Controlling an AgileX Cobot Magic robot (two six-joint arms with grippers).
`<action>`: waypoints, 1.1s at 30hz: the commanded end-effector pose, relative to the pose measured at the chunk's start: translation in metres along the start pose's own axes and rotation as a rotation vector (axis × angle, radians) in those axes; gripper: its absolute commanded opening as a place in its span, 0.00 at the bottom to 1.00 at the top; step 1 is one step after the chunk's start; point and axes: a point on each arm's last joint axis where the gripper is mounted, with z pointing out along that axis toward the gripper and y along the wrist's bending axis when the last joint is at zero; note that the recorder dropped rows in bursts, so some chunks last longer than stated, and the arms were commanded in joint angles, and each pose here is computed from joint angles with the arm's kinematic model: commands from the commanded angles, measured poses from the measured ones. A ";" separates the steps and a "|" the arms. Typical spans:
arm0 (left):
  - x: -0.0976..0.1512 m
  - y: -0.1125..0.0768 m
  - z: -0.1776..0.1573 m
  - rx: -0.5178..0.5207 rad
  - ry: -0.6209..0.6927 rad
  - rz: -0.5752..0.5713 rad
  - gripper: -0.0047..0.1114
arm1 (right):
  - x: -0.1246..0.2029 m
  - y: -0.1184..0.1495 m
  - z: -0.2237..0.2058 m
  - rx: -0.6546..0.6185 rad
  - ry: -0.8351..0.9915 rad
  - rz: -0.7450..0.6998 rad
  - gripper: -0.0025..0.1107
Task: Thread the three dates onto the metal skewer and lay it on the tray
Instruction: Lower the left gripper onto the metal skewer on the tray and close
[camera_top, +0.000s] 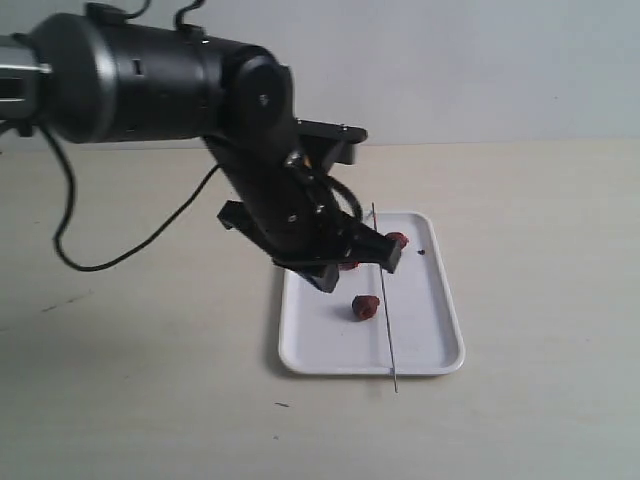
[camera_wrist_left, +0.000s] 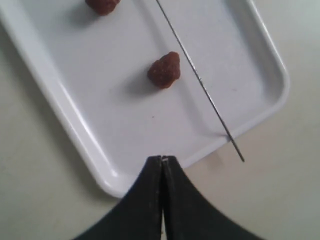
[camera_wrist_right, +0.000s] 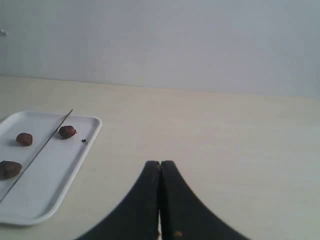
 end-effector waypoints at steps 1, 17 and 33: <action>-0.018 -0.015 0.020 -0.020 0.117 -0.004 0.04 | 0.000 0.000 0.000 0.006 -0.014 -0.007 0.02; -0.030 -0.037 0.069 -0.041 0.206 -0.109 0.34 | 0.000 0.000 0.000 0.006 -0.014 -0.007 0.02; -0.028 -0.051 0.094 -0.031 0.150 -0.187 0.42 | 0.000 0.000 0.000 0.006 -0.014 -0.007 0.02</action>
